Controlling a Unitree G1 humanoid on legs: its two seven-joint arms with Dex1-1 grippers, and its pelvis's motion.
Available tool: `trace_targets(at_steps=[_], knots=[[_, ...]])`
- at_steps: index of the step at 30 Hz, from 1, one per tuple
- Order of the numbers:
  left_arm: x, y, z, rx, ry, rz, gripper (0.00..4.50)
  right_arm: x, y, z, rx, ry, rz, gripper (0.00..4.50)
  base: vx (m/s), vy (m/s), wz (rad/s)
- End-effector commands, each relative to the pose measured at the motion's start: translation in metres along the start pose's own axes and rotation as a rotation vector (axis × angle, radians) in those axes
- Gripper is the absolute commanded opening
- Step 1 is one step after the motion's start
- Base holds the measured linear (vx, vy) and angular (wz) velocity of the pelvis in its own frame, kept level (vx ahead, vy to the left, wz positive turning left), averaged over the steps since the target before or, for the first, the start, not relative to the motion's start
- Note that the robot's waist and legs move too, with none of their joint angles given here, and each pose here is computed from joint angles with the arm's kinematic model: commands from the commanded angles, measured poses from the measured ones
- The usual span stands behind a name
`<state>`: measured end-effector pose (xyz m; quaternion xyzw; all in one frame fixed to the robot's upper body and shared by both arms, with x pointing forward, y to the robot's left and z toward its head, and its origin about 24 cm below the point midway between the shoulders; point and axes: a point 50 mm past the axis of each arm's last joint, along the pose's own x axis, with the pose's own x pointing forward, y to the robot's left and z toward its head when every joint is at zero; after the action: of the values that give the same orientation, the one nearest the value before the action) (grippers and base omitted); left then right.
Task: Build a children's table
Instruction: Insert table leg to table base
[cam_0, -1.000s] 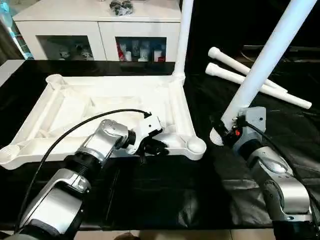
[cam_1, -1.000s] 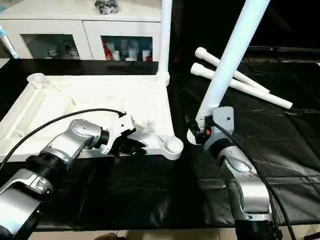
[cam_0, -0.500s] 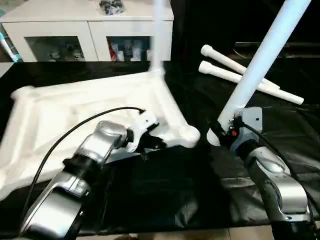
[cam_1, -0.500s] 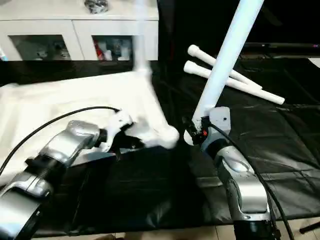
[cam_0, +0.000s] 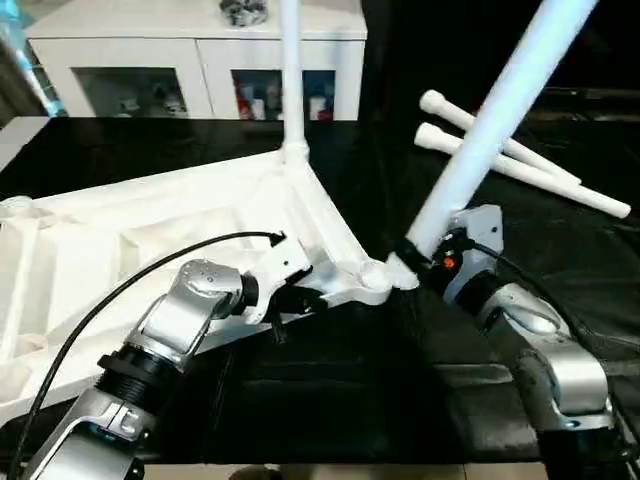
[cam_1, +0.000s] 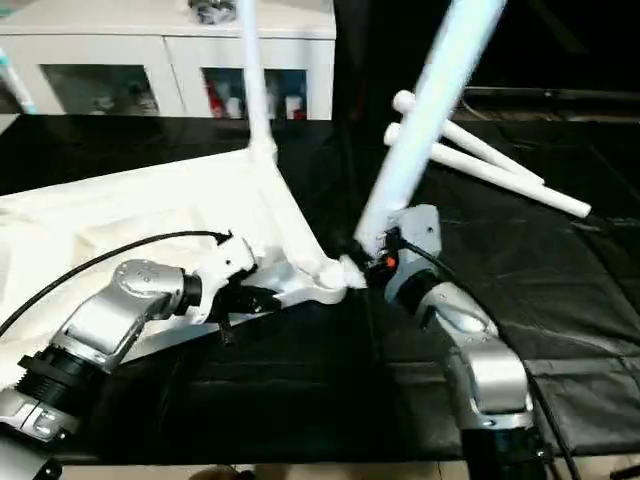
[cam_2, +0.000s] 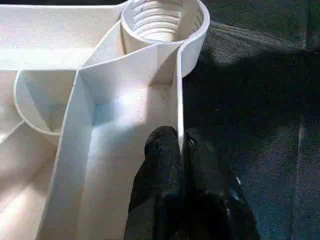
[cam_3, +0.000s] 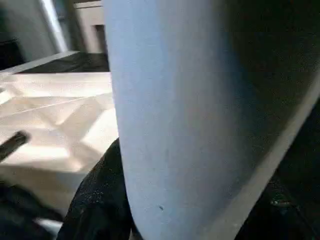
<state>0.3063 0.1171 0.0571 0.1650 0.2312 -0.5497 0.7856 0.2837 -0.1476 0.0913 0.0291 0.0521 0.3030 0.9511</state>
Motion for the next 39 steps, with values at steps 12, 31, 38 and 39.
trace_targets(at_steps=[12, 31, 38, 39], knots=[[0.004, 0.004, 0.013, 0.081, -0.158, -0.006, 0.86, 0.007, -0.008, 0.008, -0.066, 0.032, 0.124, 1.93, 0.000, 0.000, 0.00], [-0.005, 0.013, -0.001, 0.097, -0.016, -0.009, 0.97, 0.018, 0.002, 0.008, -0.079, 0.024, 0.208, 1.93, 0.000, 0.000, 0.00], [-0.006, 0.010, -0.004, 0.085, -0.002, -0.063, 0.17, 0.023, 0.001, 0.003, -0.079, 0.040, 0.224, 1.93, 0.000, 0.000, 0.00], [-0.007, 0.009, -0.004, 0.085, 0.004, -0.070, 0.17, 0.023, 0.000, 0.003, -0.080, 0.043, 0.225, 1.93, 0.000, 0.000, 0.00]])
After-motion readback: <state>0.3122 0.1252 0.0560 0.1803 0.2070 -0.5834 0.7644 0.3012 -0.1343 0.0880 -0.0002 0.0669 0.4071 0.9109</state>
